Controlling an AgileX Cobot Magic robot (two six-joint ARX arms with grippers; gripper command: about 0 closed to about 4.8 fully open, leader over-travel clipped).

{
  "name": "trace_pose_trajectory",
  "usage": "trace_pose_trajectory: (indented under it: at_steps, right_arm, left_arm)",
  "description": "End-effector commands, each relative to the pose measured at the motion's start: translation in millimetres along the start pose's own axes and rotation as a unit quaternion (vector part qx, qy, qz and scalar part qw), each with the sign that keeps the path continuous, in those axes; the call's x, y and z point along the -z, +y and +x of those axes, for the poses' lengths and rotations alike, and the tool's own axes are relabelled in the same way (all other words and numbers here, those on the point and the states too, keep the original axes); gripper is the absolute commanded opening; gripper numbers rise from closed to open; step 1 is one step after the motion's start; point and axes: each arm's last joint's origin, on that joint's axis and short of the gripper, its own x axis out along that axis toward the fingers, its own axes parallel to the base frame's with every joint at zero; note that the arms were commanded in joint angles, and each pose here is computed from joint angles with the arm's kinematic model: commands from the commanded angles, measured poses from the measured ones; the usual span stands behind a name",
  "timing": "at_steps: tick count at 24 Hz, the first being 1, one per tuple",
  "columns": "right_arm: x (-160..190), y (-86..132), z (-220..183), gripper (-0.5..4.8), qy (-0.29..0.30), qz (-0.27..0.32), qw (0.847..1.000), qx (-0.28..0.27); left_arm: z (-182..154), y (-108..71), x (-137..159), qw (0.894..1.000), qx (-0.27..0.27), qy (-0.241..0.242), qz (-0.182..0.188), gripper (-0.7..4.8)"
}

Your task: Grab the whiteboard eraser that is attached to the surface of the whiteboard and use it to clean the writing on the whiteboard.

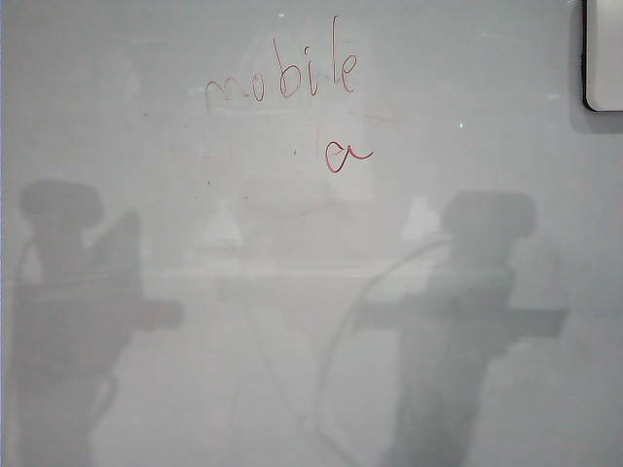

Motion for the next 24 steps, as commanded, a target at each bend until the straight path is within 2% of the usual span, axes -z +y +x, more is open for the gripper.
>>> trace_pose_trajectory:
  at_steps: [1,4,6,8,10,12,15,17,22,24]
  right_arm:
    - [-9.0,4.2,-8.6,-0.07,0.05,-0.084,0.995,-0.004]
    - [-22.4,6.4,-9.8,0.02,0.063,-0.158,0.985,0.014]
    - [-25.5,5.1,-4.6,0.49,0.066,-0.162,0.984,0.034]
    - [-26.0,3.5,4.1,1.3,0.078,-0.16,0.983,0.039]
    - [-26.0,1.5,13.8,1.82,0.087,-0.155,0.983,0.047]
    - [-26.4,-1.1,26.6,1.81,0.079,-0.156,0.983,0.057]
    - [-25.0,-6.8,53.1,1.82,0.004,-0.142,0.987,0.07]
    - [-20.7,-9.1,60.9,1.9,-0.015,-0.127,0.989,0.069]
    - [-1.9,-16.6,78.8,2.03,-0.021,-0.089,0.993,0.069]
    - [7.4,-21.2,84.5,2.05,-0.023,-0.079,0.992,0.093]
  left_arm:
    - [-2.8,-1.0,7.7,0.998,0.019,0.064,-0.009,-0.06]
    - [-3.0,-1.3,8.8,0.997,0.028,0.071,0.0,-0.05]
    - [-3.0,-1.5,8.3,0.997,0.03,0.069,0.008,-0.06]
    - [-3.0,-1.5,8.4,0.997,0.03,0.069,0.023,-0.05]
    - [-3.0,-1.4,8.2,0.997,0.03,0.067,0.039,-0.06]
    - [-2.9,-1.6,7.9,0.996,0.031,0.066,0.048,-0.06]
    - [-2.9,-1.7,7.5,0.996,0.032,0.064,0.048,-0.06]
    - [-2.9,-1.8,7.2,0.996,0.032,0.063,0.049,-0.05]
    - [-2.9,-1.7,7.3,0.996,0.03,0.063,0.049,-0.05]
    - [-2.8,-1.6,7.4,0.996,0.03,0.063,0.049,-0.06]
